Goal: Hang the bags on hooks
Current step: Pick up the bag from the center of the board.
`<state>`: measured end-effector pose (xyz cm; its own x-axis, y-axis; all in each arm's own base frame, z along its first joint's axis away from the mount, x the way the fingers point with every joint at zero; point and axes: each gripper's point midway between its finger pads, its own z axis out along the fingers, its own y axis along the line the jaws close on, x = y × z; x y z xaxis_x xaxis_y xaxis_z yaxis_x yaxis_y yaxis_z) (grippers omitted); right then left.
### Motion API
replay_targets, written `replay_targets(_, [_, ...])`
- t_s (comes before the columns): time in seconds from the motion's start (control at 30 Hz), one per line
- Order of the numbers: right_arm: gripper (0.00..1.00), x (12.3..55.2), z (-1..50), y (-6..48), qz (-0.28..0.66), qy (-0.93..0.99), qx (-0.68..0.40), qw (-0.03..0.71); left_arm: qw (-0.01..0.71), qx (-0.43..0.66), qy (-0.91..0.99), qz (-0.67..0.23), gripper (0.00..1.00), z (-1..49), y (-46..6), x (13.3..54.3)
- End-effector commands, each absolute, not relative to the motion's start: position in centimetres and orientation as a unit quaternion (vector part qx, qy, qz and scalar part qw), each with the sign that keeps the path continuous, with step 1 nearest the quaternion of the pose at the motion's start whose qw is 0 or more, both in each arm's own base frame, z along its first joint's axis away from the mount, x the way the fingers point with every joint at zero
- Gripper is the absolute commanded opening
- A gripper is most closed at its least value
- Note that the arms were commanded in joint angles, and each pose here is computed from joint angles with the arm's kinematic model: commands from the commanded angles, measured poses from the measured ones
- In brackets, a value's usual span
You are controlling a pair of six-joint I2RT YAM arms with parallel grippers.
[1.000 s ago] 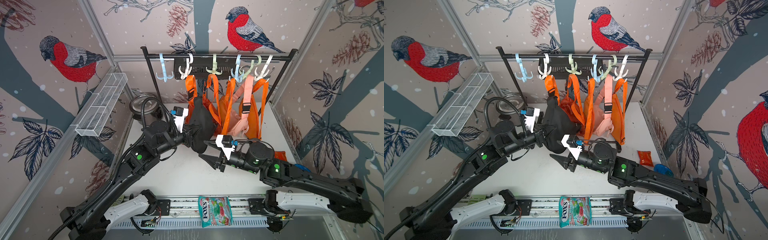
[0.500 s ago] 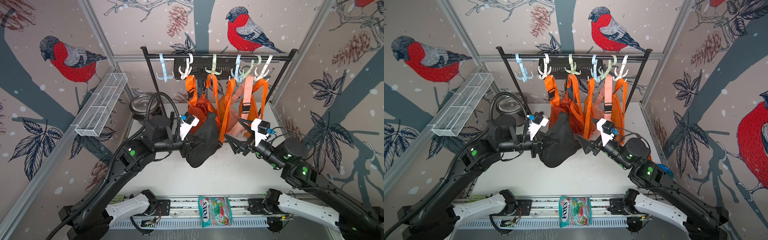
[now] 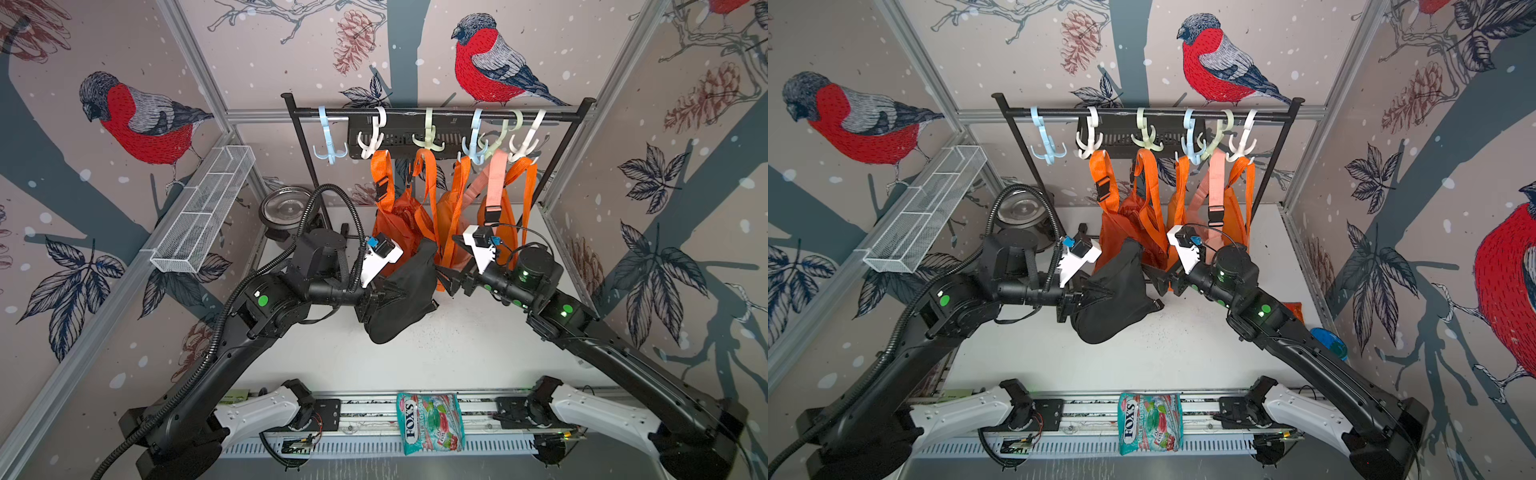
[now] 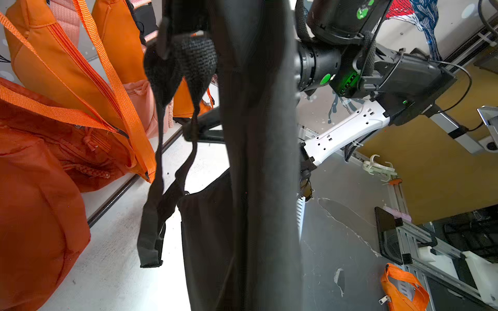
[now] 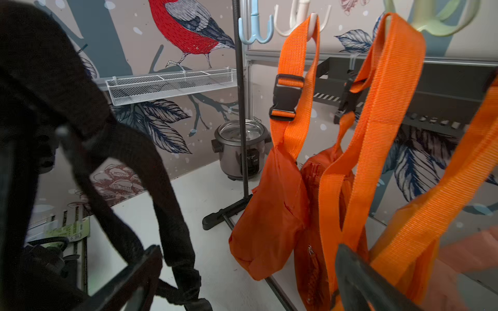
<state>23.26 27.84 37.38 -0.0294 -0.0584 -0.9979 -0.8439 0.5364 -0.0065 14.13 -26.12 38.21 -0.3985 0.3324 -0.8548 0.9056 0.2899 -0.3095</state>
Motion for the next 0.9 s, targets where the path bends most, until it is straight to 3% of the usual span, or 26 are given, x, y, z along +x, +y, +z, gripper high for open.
replay_targets(0.0, [0.99,21.7,38.4,29.7,0.353,0.599,-0.398,0.599,0.346,0.439,0.718,-0.414,0.0,38.5,-25.9,13.6])
replay_targets(0.2, [1.0,22.0,38.0,31.1,0.35,0.598,-0.415,0.59,0.345,0.439,0.721,-0.41,0.0,38.1,-25.7,13.6])
replay_targets(0.4, [0.97,25.3,39.7,29.3,0.328,0.619,-0.332,0.632,0.347,0.438,0.72,-0.412,0.0,38.2,-25.5,13.3])
replay_targets(0.43, [0.93,25.7,40.1,29.1,0.329,0.619,-0.322,0.636,0.347,0.438,0.719,-0.412,0.0,38.2,-25.4,13.3])
replay_targets(0.6, [0.53,27.3,41.1,27.4,0.311,0.63,-0.268,0.66,0.349,0.435,0.721,-0.412,0.0,37.9,-25.1,13.1])
replay_targets(0.73, [0.32,27.3,41.3,26.5,0.307,0.629,-0.253,0.669,0.356,0.432,0.722,-0.408,0.0,37.9,-24.8,13.0])
replay_targets(0.8, [0.3,26.9,41.3,26.4,0.31,0.624,-0.257,0.67,0.358,0.432,0.721,-0.406,0.0,37.9,-24.8,13.1])
replay_targets(0.87, [0.37,26.6,41.2,26.4,0.31,0.623,-0.265,0.667,0.359,0.431,0.722,-0.406,0.0,37.8,-24.8,13.1])
